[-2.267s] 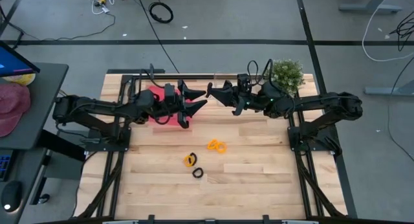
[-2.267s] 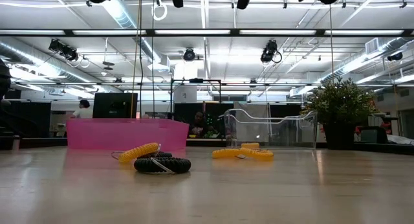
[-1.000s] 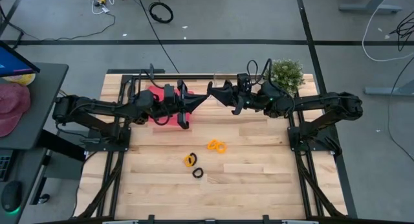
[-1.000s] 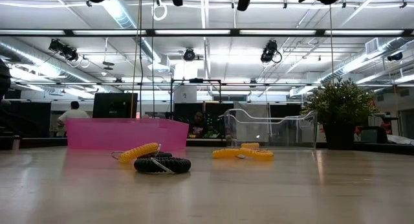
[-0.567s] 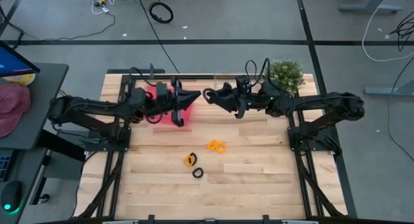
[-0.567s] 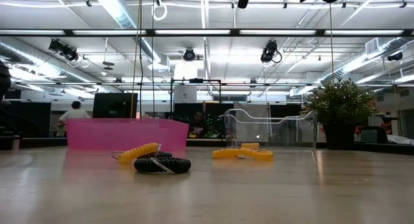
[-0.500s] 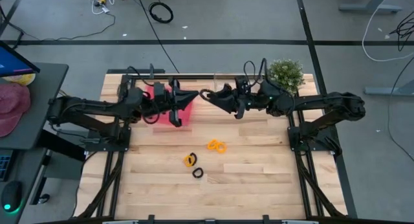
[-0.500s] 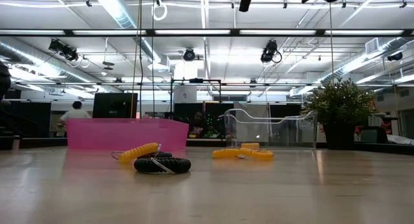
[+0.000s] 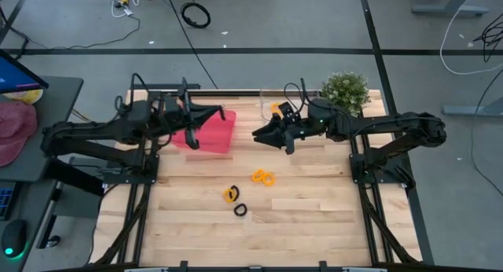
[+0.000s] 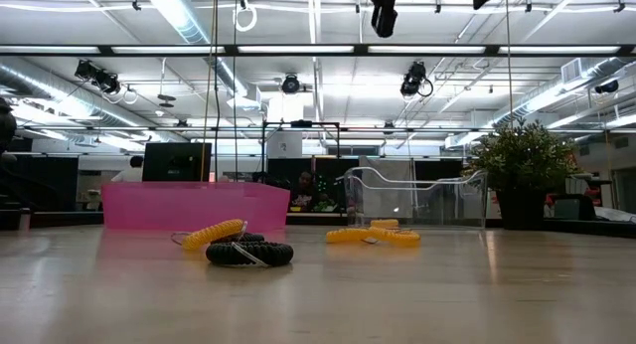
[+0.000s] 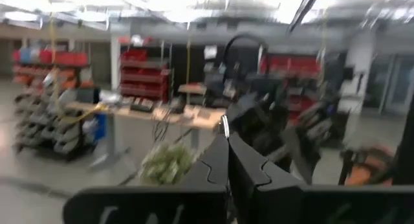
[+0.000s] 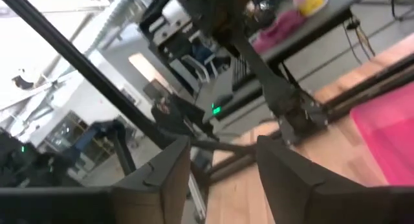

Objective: Sort spring keychains
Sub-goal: Put the black spring keychain into the pink bin

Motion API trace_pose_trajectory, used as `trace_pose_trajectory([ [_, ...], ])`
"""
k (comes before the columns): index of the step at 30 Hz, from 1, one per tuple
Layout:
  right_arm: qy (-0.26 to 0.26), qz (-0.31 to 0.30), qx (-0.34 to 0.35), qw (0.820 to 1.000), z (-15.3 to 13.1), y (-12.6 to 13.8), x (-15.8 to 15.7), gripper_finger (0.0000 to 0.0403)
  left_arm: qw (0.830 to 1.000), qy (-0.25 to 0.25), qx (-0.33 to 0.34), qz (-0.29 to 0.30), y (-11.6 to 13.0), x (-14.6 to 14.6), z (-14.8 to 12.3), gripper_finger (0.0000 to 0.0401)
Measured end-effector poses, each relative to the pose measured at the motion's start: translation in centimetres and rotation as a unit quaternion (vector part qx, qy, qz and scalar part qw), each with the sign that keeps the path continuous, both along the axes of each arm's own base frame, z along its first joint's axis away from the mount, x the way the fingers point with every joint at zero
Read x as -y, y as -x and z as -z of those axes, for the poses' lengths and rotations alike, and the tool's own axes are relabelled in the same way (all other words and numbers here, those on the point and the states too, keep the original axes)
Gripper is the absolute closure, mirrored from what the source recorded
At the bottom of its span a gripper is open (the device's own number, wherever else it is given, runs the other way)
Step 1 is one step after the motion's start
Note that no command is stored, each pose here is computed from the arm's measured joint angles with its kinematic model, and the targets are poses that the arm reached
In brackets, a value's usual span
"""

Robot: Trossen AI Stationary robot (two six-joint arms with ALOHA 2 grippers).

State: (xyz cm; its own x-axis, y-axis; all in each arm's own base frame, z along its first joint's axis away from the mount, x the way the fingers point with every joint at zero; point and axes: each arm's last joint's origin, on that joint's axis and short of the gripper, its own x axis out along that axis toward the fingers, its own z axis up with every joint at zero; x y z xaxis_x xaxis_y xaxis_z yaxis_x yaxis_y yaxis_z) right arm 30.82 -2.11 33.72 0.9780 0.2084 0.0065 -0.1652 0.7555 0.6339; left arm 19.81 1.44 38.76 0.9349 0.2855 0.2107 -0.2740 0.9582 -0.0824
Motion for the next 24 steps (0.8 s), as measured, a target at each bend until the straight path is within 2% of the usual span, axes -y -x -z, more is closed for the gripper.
trace_pose_trajectory([
  [7, 0.015, -0.001, -0.023, 1.000, 0.5, 0.0, 0.0, 0.0242, 0.996, 0.010, -0.083, -0.034, 3.6, -0.1, 0.7, 0.0401],
  [15, 0.026, 0.001, -0.034, 0.999, 0.8, 0.0, 0.0, 0.0250, 0.981, 0.057, -0.156, -0.097, 6.4, -0.3, 2.1, 0.0401],
  [19, 0.028, 0.008, -0.034, 0.999, 0.8, 0.0, 0.0, 0.0250, 0.976, 0.090, -0.152, -0.127, 6.5, -0.5, 2.3, 0.0401],
  [24, 0.029, 0.017, -0.036, 0.999, 0.8, 0.0, 0.1, 0.0250, 0.954, 0.173, -0.131, -0.206, 6.3, -0.9, 3.1, 0.0401],
])
